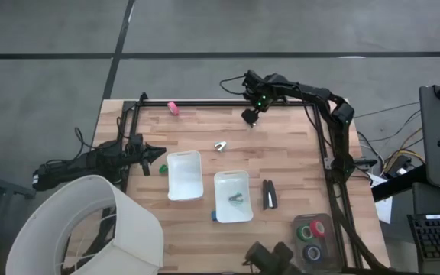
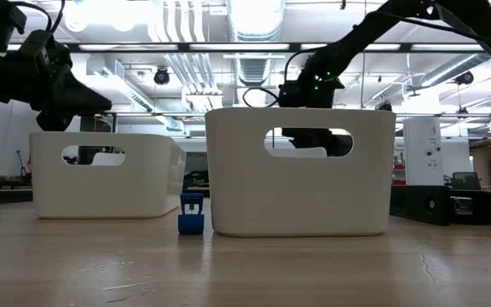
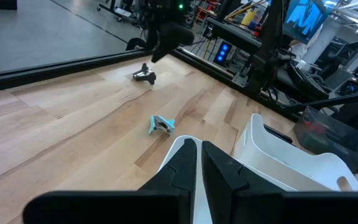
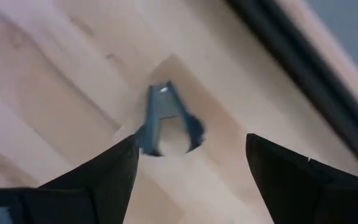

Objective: Pick and place Stapler, Stapler remover, tape
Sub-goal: Put the black staple remover into the right white bin

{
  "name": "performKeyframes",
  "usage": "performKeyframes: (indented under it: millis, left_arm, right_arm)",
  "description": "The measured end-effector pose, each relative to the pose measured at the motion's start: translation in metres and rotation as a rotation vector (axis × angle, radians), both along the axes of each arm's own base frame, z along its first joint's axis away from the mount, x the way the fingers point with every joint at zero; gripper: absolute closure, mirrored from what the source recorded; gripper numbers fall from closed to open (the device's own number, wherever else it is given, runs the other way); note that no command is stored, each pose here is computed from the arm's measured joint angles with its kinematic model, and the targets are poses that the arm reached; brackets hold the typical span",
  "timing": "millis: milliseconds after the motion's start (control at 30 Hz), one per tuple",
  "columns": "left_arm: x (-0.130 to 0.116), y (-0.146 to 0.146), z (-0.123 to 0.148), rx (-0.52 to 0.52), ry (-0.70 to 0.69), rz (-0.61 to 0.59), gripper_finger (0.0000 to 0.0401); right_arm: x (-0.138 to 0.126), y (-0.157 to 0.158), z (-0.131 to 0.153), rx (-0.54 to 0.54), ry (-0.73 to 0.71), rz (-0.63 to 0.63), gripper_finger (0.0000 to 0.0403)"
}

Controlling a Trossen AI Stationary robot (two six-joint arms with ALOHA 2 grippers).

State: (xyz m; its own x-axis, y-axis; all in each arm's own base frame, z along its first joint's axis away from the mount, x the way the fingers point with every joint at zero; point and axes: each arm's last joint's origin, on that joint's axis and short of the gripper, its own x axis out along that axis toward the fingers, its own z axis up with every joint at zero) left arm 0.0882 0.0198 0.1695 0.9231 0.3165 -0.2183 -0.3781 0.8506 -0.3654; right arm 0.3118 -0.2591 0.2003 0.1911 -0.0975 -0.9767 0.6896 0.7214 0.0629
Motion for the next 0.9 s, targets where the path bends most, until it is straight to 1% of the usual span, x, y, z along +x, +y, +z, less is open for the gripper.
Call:
performKeyframes:
  millis: [67,167,333,400,600,900]
  left_arm:
    - [0.0,0.0,0.0,0.0,0.0,0.0,0.0373]
    - [0.0,0.0,0.0,0.0,0.0,0.0,0.0373]
    - [0.0,0.0,0.0,0.0,0.0,0.0,0.0373]
    - [0.0,0.0,0.0,0.0,0.0,0.0,0.0373]
    - [0.0,0.0,0.0,0.0,0.0,0.0,0.0373]
    - [0.0,0.0,0.0,0.0,0.0,0.0,0.0373]
  right_arm:
    - [0.006,0.009,-0.001,0.004,0.004,0.034,0.0123]
    - [0.018,0.026,-0.002,-0.005,0.013,0.126,0.0132]
    - [0.031,0.045,-0.002,-0.123,0.103,0.22,0.0145]
    - [0.031,0.046,-0.002,-0.153,0.128,0.225,0.015]
    - [0.031,0.045,-0.005,-0.153,0.131,0.22,0.0162]
    - [0.032,0.045,-0.031,-0.107,0.185,0.226,0.0167]
